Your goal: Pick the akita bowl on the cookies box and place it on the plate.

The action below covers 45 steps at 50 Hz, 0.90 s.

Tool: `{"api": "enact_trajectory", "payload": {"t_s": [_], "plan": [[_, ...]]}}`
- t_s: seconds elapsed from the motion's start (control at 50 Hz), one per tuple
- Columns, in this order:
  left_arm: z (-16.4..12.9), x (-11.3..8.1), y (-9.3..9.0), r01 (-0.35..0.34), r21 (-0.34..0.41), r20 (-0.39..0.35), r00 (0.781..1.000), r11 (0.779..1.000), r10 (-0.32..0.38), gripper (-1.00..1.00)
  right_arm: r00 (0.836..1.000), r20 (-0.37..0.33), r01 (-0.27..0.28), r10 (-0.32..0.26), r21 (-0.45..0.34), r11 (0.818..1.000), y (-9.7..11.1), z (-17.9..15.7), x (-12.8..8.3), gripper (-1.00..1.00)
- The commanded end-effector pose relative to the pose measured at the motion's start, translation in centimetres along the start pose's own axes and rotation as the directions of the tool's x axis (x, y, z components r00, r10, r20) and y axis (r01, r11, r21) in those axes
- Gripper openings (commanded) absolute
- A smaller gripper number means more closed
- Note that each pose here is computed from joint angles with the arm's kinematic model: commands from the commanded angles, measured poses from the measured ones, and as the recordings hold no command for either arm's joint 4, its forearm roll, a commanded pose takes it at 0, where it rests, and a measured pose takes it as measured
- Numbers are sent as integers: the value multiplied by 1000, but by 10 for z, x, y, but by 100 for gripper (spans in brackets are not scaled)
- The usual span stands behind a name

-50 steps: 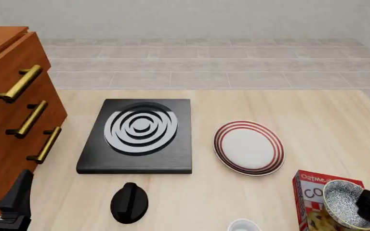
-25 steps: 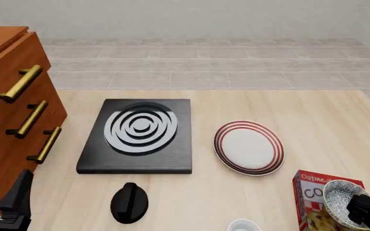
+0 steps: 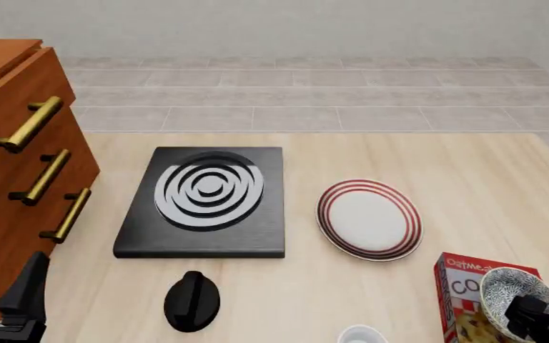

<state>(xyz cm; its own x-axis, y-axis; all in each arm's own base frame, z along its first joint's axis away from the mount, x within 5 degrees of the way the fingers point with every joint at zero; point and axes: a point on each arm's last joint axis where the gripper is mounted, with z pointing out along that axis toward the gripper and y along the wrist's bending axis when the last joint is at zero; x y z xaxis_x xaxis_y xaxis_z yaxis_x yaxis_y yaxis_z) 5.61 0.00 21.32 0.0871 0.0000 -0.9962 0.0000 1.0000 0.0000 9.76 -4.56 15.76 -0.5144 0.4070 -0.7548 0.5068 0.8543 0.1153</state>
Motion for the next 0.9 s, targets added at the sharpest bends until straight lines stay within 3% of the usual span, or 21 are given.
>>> {"api": "enact_trajectory", "payload": {"t_s": [0.02,0.04,0.06,0.36,0.4,0.6,0.68,0.78,0.9], "plan": [[0,0,0,0,0,0,1000,1000,0,100,1000,-7,17,-17,0,1000,0,1,3,100],[0,0,0,0,0,0,1000,1000,0,100,1000,-6,14,-14,0,1000,0,1,3,100],[0,0,0,0,0,0,1000,1000,0,100,1000,0,16,-16,9,1000,-1,0,0,-100],[0,0,0,0,0,0,1000,1000,0,100,999,49,-6,7,-11,1000,2,-29,-12,-100],[0,0,0,0,0,0,1000,1000,0,100,998,64,-20,22,-31,999,4,-38,-14,-100],[0,0,0,0,0,0,1000,1000,0,100,988,152,19,2,-140,990,17,-88,-46,-100],[0,0,0,0,0,0,1000,1000,0,100,986,164,24,3,-164,986,20,-93,-53,-100],[0,0,0,0,0,0,1000,1000,0,100,983,182,6,38,-232,973,27,-99,-63,-100],[0,0,0,0,0,0,1000,1000,0,100,977,206,11,63,-338,941,45,-99,-87,-100]]}}
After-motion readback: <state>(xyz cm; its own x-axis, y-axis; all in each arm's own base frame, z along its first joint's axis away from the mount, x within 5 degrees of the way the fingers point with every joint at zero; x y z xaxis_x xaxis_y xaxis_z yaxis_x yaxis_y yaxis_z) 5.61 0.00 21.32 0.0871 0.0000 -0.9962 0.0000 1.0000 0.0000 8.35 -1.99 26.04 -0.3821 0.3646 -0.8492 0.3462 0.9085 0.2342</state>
